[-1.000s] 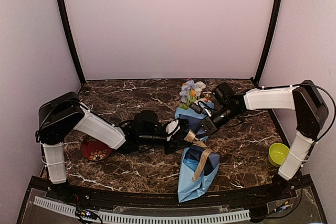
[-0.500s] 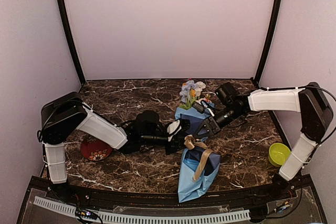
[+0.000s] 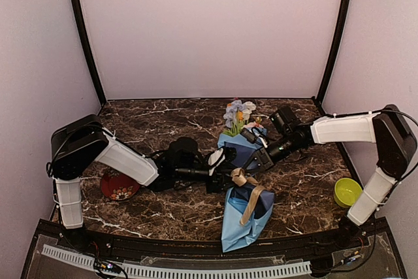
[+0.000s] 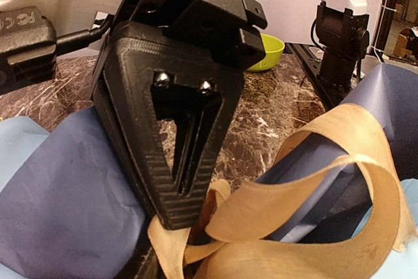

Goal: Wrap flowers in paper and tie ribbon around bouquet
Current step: Cross the half-tied ribbon over the folded bouquet.

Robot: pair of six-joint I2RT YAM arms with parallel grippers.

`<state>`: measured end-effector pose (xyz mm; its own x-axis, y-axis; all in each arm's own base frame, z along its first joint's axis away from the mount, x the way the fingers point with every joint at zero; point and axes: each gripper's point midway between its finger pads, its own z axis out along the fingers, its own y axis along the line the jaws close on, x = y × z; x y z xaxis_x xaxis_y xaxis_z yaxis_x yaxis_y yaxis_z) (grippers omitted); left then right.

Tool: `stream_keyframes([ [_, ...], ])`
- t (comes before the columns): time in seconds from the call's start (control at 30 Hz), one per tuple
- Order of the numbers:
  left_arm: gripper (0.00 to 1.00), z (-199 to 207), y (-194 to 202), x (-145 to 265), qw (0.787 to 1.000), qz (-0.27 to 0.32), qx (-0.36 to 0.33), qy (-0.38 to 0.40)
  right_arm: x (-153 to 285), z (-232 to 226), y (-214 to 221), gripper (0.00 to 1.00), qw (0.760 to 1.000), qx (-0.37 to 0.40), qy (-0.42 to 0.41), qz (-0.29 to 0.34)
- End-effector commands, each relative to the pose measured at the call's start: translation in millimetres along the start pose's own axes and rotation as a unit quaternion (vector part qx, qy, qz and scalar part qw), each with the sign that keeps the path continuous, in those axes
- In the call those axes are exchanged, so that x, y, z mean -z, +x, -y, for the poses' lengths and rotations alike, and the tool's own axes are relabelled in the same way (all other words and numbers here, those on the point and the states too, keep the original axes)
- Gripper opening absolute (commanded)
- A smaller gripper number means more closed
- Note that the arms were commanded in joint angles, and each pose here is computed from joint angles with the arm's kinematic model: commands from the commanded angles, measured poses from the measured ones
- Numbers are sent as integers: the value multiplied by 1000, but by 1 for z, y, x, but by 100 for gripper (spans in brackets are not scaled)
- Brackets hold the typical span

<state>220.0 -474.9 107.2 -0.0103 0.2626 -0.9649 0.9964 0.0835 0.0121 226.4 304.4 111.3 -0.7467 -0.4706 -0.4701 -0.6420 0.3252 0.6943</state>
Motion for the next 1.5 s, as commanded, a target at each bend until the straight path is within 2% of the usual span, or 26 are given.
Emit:
stream_keyframes([
  [0.0, 45, 0, -17, 0, 1000, 27, 3, 3, 6, -8, -7, 3, 1000, 19, 4, 17],
  [0.13, 48, -1, -17, -3, 1000, 29, 7, 5, 7, -11, -10, 0, 1000, 16, -1, 21],
  [0.23, 58, -2, -19, -5, 999, 32, 13, 6, 16, -21, -17, 0, 999, 24, 2, 37],
  [0.3, 60, -3, -21, -6, 999, 37, 17, 3, 19, -24, -19, 0, 999, 27, 3, 43],
  [0.43, 58, -9, -27, -5, 998, 50, 23, -15, 19, -26, -18, 0, 999, 24, 3, 45],
  [0.57, 49, -10, -30, -3, 998, 57, 28, -20, 18, -23, -15, 0, 999, 24, 10, 42],
  [0.77, 55, -6, -31, -6, 997, 61, 37, -2, 17, -19, -14, 0, 999, 18, 16, 40],
  [0.87, 54, -14, -26, -11, 997, 56, 51, -21, 18, -22, -18, 0, 999, 22, 14, 47],
  [0.97, 48, -18, -28, -12, 996, 61, 53, -28, 19, -23, -17, 0, 998, 22, 15, 48],
  [1.1, 29, -20, -25, -12, 996, 54, 55, -37, 21, -24, -15, 0, 998, 22, 17, 50],
  [1.23, 19, -21, -22, -6, 996, 55, 53, -50, 23, -22, -10, 0, 998, 23, 27, 47],
  [1.3, 10, -22, -20, -6, 996, 52, 52, -54, 22, -21, -7, 0, 999, 21, 28, 42],
  [1.33, 3, -23, -19, -6, 996, 49, 52, -57, 22, -21, -6, 0, 999, 21, 28, 41],
  [1.47, 0, -30, -14, -4, 995, 36, 46, -79, 22, -19, 0, 0, 999, 20, 34, 27],
])
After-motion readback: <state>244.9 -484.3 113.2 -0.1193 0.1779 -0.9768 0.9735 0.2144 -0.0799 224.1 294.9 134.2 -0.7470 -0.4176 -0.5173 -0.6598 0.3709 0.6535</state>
